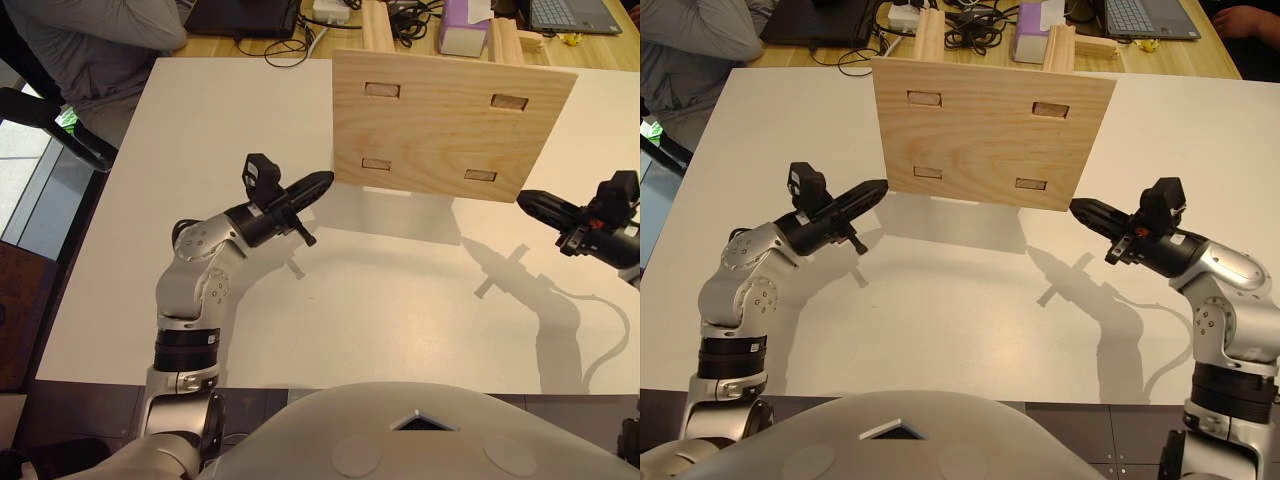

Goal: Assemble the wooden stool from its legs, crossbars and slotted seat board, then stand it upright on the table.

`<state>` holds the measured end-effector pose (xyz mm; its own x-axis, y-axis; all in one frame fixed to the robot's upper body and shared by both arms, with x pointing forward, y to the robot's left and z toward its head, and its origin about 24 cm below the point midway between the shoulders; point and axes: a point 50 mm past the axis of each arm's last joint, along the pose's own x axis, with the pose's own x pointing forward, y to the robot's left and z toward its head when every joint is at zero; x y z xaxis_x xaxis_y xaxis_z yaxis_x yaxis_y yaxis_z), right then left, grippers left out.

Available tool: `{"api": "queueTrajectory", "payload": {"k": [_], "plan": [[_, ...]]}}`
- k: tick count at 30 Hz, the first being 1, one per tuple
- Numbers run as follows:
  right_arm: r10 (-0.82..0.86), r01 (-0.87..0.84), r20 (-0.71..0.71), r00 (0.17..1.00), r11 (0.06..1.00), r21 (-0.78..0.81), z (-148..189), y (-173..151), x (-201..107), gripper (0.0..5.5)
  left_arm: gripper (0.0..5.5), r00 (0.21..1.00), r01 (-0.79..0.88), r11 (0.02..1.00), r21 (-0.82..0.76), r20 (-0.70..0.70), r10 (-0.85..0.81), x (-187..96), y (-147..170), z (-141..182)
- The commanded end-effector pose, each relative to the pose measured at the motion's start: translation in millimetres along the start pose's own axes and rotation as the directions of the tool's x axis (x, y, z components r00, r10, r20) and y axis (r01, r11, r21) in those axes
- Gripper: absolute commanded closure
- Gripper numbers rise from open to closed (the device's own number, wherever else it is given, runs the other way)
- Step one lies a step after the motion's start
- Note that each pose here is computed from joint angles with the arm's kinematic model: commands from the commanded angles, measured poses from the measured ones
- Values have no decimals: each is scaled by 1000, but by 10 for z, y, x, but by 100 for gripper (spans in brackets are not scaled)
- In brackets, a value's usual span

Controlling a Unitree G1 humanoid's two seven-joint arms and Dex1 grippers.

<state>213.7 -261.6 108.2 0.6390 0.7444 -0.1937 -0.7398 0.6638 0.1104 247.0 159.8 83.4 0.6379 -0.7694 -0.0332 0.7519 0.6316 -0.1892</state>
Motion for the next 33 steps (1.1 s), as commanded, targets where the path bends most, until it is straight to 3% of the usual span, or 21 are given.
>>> {"api": "queueTrajectory", "payload": {"k": [1, 33], "plan": [[125, -122, 81, 989, 992, -42, 205, 121, 147, 550, 548, 984, 144, 990, 5, 110, -143, 190, -187, 214], [130, -132, 238, 963, 991, -6, 535, 152, 118, 550, 548, 959, 156, 988, 1, 238, -152, 191, -212, 588]]}}
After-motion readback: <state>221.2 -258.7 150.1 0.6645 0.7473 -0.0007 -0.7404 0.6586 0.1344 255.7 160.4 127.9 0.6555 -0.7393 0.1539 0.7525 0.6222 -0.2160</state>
